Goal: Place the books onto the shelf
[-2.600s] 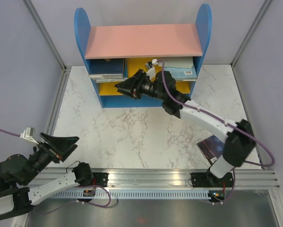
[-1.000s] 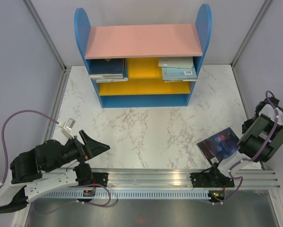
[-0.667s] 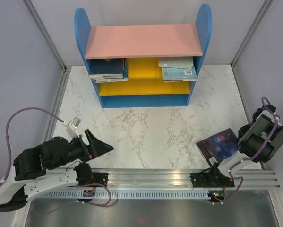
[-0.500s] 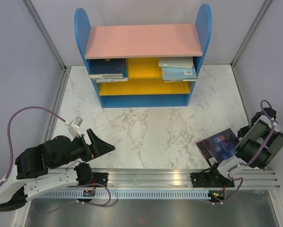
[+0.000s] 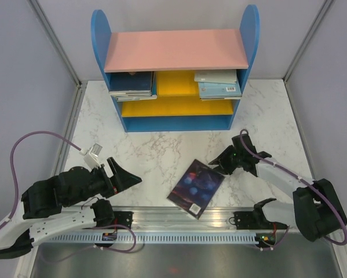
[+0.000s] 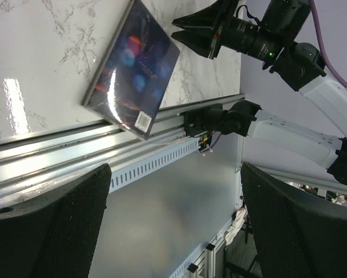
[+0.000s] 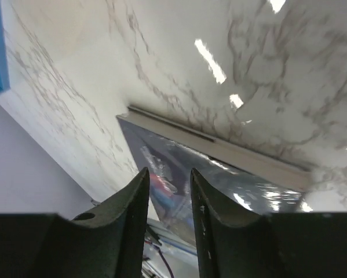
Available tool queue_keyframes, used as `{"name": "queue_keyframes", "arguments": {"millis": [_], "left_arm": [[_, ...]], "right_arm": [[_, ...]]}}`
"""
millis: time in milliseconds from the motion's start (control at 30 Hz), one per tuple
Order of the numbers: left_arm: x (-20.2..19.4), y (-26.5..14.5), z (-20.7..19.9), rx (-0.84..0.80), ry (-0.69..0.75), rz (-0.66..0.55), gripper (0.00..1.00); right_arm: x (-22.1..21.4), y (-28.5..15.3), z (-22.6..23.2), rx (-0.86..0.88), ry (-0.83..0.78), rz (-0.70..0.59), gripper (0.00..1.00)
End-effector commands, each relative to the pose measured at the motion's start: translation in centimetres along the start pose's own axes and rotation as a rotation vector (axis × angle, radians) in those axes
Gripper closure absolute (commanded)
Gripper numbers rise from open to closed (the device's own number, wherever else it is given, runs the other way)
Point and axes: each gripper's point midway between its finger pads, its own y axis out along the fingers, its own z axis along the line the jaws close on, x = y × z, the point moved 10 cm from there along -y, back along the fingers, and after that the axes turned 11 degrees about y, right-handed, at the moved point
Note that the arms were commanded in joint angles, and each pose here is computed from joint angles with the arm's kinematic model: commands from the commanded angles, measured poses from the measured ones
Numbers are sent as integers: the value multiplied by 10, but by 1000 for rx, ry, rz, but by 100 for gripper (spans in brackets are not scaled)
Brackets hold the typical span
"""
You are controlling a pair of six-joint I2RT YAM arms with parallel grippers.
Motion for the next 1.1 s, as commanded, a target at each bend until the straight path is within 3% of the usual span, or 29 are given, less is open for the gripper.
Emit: {"name": "queue_keyframes", "arguments": {"millis": [0,33,267,400,600,733,900,1067], "left_arm": [[3,9,-5,15,-28,-32,6],[3,11,-7,11,-24,-31,6],[-10,38,4,109,30,28,5],[-21,54,10,100,15,54,5],[-37,91,15,193,115,179,0],[-28,119,16,222,244,187,0],[-3,152,43,154,206,215,0],[-6,185,69,111,192,296,0]], "right_arm": [[-14,-3,23,13,68,53,59],[-12,-7,24,-4,-24,36,57],[-3,-60,47,8,-190,-98,48],[-19,-58,16,11,-185,13,41],[-56,-44,-35,49,-167,167,12],[-74,-40,-47,48,-212,192,9],[-85,-24,-59,52,-241,219,7],[-86,-7,-78,40,-204,212,7]]}}
